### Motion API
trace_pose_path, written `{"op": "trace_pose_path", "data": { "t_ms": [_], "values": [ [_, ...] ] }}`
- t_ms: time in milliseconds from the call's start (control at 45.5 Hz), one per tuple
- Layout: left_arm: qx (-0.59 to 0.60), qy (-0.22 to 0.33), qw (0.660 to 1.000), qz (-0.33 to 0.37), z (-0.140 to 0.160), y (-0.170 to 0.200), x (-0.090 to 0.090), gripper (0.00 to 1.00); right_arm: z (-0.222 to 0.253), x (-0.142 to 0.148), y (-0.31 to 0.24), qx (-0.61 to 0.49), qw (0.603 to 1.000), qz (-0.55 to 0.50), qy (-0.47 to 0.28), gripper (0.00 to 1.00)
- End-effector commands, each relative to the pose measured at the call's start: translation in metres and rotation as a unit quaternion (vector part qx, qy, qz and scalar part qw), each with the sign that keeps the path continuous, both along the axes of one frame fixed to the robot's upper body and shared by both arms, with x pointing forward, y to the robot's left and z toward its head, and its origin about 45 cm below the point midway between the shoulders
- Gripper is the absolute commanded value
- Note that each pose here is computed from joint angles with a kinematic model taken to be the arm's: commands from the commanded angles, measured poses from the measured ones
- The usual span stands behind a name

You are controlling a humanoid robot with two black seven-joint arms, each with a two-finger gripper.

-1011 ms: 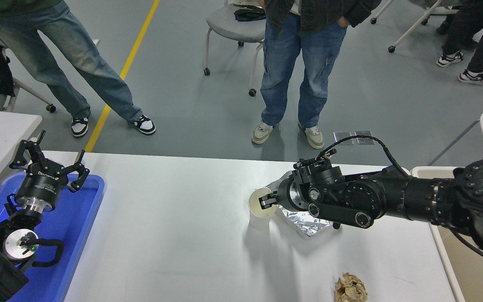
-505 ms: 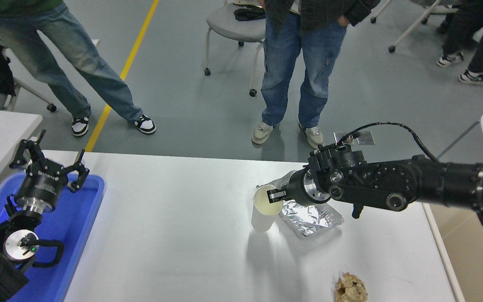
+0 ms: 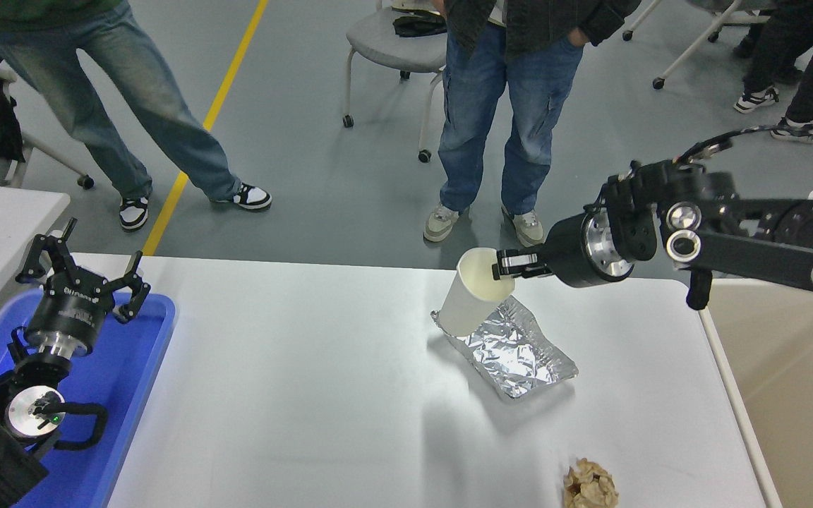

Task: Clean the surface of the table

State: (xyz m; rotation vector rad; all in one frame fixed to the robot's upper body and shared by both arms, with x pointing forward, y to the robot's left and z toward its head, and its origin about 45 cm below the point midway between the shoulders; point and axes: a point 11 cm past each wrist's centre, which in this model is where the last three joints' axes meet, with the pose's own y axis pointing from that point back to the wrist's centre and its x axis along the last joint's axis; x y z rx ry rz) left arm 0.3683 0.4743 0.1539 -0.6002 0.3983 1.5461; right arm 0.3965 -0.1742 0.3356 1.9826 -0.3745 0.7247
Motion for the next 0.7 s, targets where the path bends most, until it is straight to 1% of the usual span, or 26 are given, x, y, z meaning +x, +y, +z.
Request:
{"op": "trace_pose_path", "data": {
  "t_ms": [0, 66, 176, 352, 440, 681],
  "values": [
    [0.000, 0.000, 1.000, 0.000, 0.000, 0.000, 0.000, 1.00, 0.053, 0.003, -0.012, 0.004, 0.999, -0.001, -0.042, 0.00],
    [0.000, 0.000, 1.000, 0.000, 0.000, 0.000, 0.000, 1.00, 0.064, 0.004, -0.016, 0.001, 0.999, -0.003, -0.051, 0.00],
    [0.000, 0.000, 1.000, -0.001, 0.000, 0.000, 0.000, 1.00, 0.067, 0.006, -0.039, -0.006, 0.998, -0.024, -0.054, 0.00],
    [0.000, 0.000, 1.000, -0.001, 0.000, 0.000, 0.000, 1.00, 0.064, 0.009, -0.103, -0.021, 0.993, -0.086, -0.072, 0.00],
    [0.000, 0.000, 1.000, 0.000, 0.000, 0.000, 0.000, 1.00, 0.067, 0.003, -0.138, -0.008, 0.991, -0.111, -0.080, 0.00],
    [0.000, 0.000, 1.000, -0.001, 0.000, 0.000, 0.000, 1.00, 0.067, -0.022, -0.204, -0.006, 0.987, -0.125, -0.099, 0.00]
  ]
}}
